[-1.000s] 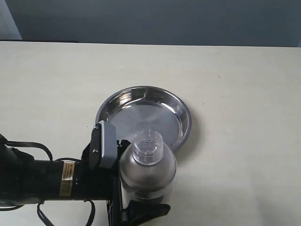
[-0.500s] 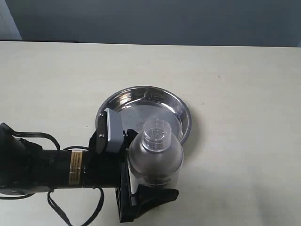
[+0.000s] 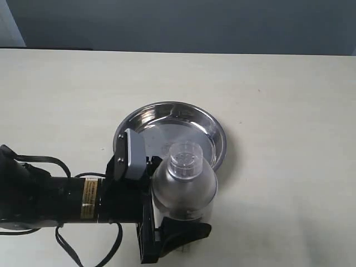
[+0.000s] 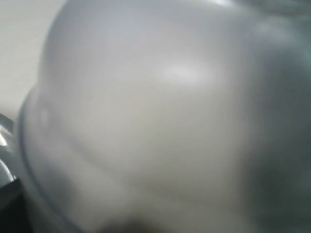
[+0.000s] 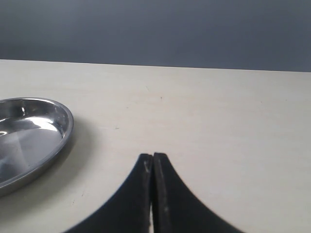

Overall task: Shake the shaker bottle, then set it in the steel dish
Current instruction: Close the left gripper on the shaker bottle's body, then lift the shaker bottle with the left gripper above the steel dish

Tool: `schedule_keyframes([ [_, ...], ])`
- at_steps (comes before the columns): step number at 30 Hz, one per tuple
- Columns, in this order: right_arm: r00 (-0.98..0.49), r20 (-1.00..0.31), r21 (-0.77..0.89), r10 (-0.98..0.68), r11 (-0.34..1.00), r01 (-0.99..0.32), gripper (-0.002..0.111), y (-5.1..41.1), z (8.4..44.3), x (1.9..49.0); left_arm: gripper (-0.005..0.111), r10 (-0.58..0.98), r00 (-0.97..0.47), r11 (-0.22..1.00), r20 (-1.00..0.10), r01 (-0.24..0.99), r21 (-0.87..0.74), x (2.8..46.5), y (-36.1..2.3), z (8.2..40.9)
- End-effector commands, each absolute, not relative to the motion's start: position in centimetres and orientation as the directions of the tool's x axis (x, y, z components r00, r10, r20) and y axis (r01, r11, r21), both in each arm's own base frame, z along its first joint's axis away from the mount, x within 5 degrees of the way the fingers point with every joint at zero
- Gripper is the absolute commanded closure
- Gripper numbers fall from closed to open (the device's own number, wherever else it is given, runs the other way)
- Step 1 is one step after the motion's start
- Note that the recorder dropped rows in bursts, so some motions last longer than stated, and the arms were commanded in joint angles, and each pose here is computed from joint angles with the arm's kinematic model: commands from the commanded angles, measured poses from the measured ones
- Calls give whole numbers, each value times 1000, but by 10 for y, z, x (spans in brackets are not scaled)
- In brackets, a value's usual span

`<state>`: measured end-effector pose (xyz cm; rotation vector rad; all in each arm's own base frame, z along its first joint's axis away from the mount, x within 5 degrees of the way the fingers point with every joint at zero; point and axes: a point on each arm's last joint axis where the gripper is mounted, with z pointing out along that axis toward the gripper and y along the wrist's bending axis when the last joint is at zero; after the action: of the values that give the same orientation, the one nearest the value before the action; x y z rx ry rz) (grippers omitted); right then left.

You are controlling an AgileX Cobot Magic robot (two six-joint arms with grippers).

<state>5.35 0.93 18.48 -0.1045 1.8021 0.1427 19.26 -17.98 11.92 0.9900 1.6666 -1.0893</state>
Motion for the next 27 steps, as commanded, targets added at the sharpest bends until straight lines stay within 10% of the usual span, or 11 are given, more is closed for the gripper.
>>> schedule_keyframes([
  [1, -219, -976, 39, 5, 988, -151, 109, 9, 186, 54, 106, 29, -315, 327, -949, 900, -289, 196, -180, 147],
  [10, -219, -976, 39, 5, 988, -151, 109, 9, 186, 54, 106, -281, -341, 599, -897, 668, -441, 212, -128, 232],
  [27, -219, -976, 39, 5, 988, -151, 109, 9, 186, 54, 106, -412, -433, 455, -802, 665, -592, 224, -92, 269],
])
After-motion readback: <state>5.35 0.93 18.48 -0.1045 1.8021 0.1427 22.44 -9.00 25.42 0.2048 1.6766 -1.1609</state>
